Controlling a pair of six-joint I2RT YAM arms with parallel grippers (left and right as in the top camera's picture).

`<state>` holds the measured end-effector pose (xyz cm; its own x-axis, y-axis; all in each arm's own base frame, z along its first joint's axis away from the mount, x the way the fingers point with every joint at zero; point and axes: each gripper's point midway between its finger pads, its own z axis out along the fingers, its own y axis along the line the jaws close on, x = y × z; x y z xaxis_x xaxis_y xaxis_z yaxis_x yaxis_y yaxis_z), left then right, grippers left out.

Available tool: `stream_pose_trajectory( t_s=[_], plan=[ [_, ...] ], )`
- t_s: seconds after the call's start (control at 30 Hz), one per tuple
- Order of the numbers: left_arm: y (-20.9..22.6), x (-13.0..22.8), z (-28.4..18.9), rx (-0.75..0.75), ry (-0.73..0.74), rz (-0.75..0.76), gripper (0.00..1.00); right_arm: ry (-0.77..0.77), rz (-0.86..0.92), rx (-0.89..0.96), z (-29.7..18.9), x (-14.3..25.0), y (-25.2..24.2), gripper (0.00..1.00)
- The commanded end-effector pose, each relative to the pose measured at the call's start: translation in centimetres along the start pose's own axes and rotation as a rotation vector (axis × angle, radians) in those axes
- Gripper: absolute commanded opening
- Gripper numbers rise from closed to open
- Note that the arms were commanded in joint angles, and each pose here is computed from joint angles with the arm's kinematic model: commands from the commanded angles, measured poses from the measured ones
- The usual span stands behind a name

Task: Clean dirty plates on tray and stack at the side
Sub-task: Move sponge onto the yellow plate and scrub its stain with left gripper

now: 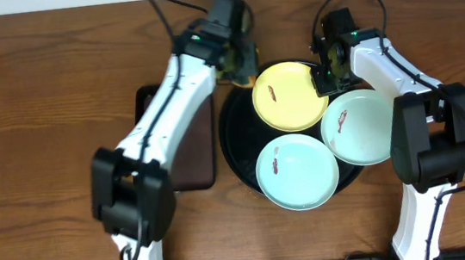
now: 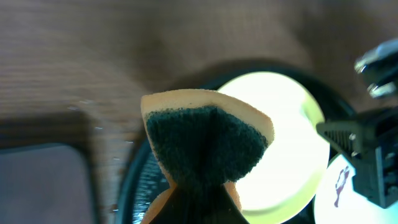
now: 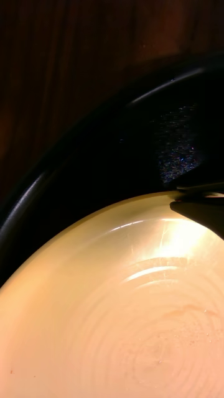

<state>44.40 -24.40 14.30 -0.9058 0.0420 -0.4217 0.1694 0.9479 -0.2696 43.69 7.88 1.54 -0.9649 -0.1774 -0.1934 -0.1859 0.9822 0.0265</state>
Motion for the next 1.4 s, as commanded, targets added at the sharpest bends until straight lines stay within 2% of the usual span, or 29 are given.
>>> stream_pose_trajectory(
  t_s=[0.0, 0.23, 0.4, 0.63, 0.97, 1.37],
  plan=[
    [-0.7, 2.3, 3.6, -0.004, 0.077, 0.016, 0.07, 0.018, -0.018, -0.001, 0.5, 0.5, 0.7, 0.01],
    [-2.1, 2.5, 5.3, 0.015, 0.067, 0.057, 0.07, 0.017, -0.018, -0.001, 0.5, 0.5, 0.8, 0.01],
    [-1.9, 2.5, 6.1, -0.042, 0.046, 0.086, 0.07, 0.017, -0.019, -0.001, 0.5, 0.5, 0.7, 0.01],
    [-3.0, 3.7, 8.0, -0.049, 0.062, 0.154, 0.07, 0.015, -0.018, -0.001, 0.5, 0.4, 0.7, 0.01],
    [-2.3, 3.7, 9.4, -0.094, 0.048, 0.161, 0.07, 0.015, -0.018, -0.001, 0.5, 0.4, 0.7, 0.01],
    [-0.7, 5.7, 13.2, -0.125, 0.112, 0.155, 0.08, 0.015, -0.018, -0.001, 0.5, 0.4, 0.7, 0.01]
  ],
)
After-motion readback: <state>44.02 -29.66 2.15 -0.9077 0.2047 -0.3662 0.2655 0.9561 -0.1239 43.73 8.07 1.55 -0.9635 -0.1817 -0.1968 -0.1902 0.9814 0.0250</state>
